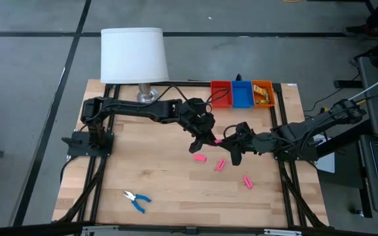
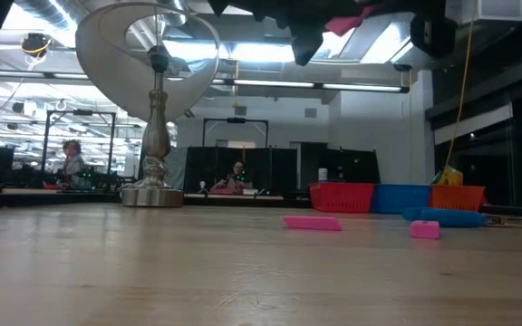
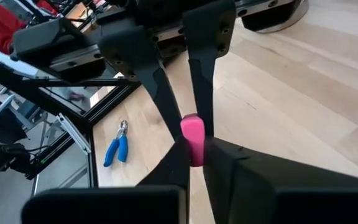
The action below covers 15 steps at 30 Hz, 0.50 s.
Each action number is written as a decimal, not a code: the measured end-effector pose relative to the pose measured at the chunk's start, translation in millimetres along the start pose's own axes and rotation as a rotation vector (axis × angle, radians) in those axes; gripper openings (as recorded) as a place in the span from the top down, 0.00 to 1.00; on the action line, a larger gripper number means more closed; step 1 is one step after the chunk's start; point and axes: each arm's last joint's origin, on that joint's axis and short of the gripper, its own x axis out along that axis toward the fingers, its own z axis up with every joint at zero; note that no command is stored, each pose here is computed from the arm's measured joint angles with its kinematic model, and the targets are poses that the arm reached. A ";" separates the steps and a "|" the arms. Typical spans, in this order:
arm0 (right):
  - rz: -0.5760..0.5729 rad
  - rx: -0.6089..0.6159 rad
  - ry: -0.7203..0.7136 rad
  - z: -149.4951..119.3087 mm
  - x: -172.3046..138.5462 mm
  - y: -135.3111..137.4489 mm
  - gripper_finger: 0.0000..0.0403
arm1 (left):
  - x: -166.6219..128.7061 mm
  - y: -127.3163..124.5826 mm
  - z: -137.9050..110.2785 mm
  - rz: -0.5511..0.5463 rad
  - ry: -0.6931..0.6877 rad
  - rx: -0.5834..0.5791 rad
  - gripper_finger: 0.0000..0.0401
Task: Pick & Place School Supplies
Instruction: Put the pink eraser into the red bin
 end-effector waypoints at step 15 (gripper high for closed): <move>-0.011 0.020 -0.059 3.6 0.9 1.2 0.95 | -19.4 7.4 -3.7 0.215 0.096 0.036 0.53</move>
